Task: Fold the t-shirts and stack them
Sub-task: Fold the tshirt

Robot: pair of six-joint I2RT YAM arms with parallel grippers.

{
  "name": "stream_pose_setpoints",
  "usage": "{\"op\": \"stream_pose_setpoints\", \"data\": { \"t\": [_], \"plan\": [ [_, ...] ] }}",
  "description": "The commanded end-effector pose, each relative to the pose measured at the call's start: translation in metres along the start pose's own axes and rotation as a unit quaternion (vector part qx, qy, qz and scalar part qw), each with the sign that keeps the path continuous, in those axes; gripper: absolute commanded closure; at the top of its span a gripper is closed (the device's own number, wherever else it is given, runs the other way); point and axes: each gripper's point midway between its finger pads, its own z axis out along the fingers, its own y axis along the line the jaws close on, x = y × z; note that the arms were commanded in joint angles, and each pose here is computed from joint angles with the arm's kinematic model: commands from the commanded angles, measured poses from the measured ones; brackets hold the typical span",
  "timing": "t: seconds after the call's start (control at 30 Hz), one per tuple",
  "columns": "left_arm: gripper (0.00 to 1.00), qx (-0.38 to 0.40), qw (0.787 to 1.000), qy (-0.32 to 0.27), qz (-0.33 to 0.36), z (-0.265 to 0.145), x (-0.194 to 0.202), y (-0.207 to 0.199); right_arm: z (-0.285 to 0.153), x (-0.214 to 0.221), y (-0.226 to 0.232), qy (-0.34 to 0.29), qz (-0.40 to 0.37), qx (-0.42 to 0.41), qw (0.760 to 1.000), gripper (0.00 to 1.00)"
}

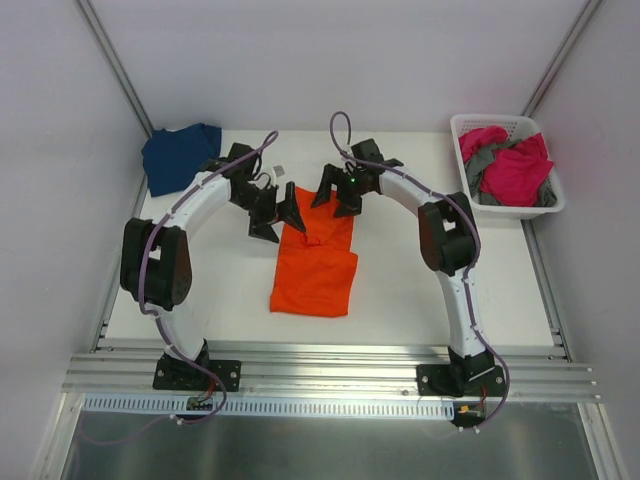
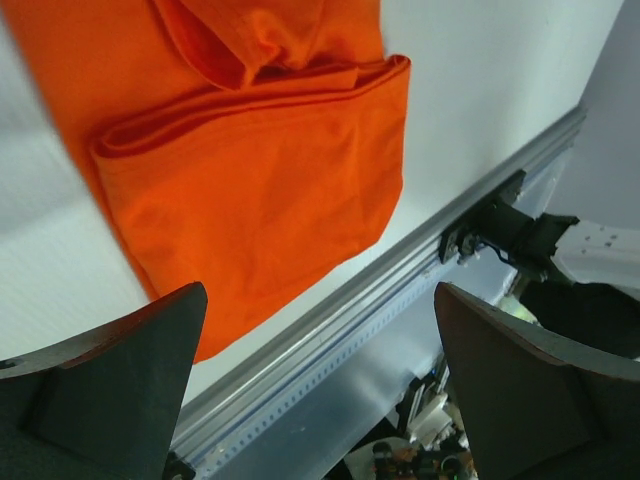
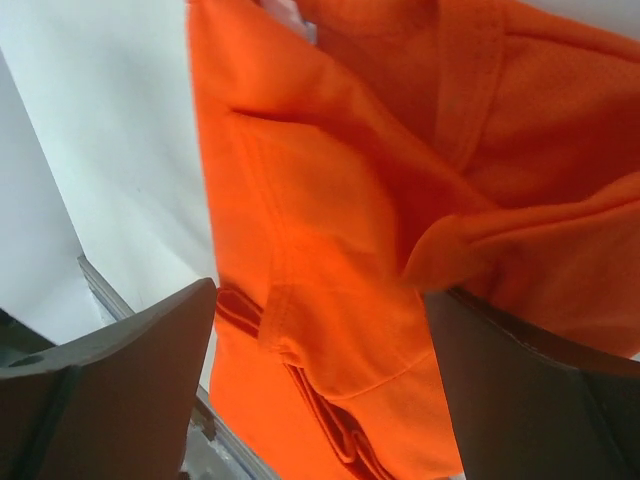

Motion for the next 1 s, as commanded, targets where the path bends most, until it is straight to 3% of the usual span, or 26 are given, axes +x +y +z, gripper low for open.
{"op": "stream_pose_setpoints", "data": {
  "t": [0.0, 0.43, 0.97],
  "plan": [
    [0.01, 0.038, 0.999, 0.029, 0.013, -0.003, 0.028, -0.02, -0.006, -0.001, -0.002, 0.004, 0.045, -0.017, 0.999, 0.1],
    [0.01, 0.039, 0.989, 0.134, -0.05, 0.04, 0.091, -0.004, -0.003, -0.054, -0.038, -0.044, 0.065, -0.007, 0.997, 0.09],
    [0.01, 0.043, 0.985, 0.165, -0.032, 0.092, 0.083, -0.032, 0.008, -0.063, -0.041, -0.048, 0.074, -0.016, 0.996, 0.09]
  ]
}}
